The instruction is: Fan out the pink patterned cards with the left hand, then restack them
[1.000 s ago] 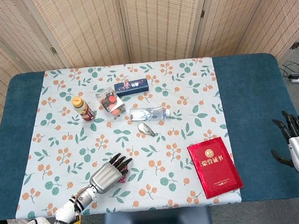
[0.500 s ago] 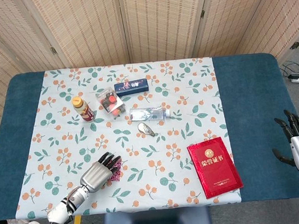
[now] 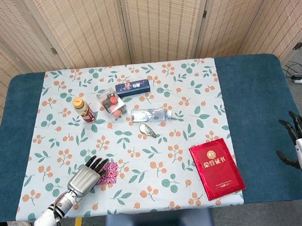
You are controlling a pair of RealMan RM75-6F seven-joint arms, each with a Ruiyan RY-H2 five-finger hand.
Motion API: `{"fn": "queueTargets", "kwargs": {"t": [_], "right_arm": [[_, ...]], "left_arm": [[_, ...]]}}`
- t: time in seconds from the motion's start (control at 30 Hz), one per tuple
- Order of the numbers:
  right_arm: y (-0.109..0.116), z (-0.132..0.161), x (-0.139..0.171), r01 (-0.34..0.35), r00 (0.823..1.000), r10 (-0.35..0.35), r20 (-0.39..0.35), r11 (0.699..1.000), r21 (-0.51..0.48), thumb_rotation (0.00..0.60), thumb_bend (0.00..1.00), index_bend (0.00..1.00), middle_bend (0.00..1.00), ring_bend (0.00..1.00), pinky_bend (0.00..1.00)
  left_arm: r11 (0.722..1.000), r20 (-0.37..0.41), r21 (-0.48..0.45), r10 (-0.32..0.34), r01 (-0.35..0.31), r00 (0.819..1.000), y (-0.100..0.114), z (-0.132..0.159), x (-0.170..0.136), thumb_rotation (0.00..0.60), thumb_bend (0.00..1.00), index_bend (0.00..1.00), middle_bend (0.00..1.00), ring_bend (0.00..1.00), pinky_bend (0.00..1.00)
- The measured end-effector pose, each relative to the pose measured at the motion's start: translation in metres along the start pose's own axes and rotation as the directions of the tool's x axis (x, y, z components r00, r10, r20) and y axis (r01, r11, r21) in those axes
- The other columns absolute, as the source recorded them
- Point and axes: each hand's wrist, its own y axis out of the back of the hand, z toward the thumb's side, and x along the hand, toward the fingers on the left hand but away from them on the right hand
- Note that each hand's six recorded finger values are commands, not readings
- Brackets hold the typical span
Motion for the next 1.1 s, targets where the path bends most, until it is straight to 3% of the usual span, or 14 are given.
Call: {"fn": "queueTargets", "kwargs": {"t": [0.77,1.1], "right_arm": [[0.002,-0.003,0.005,0.009,1.0,-0.009,0.009,1.0,-0.005,0.6,0.27,0.14,0.0,0.0,0.0],[0.0,-0.001,0.005,0.004,1.0,-0.004,0.005,1.0,-0.006,0.6,0.27,0.14,0.0,0.0,0.0]], "left_arm": [[0.998,-0.102,0.022,-0.054,0.056,0.993,-0.013,-0.04,-0.034,0.6,1.0,0.31,0.0,0.0,0.0],[1.0,-0.069,0.003,0.005,-0.005,0.998,0.003,-0.028,-0.031,0.6,1.0,0.29,0.0,0.0,0.0]]}}
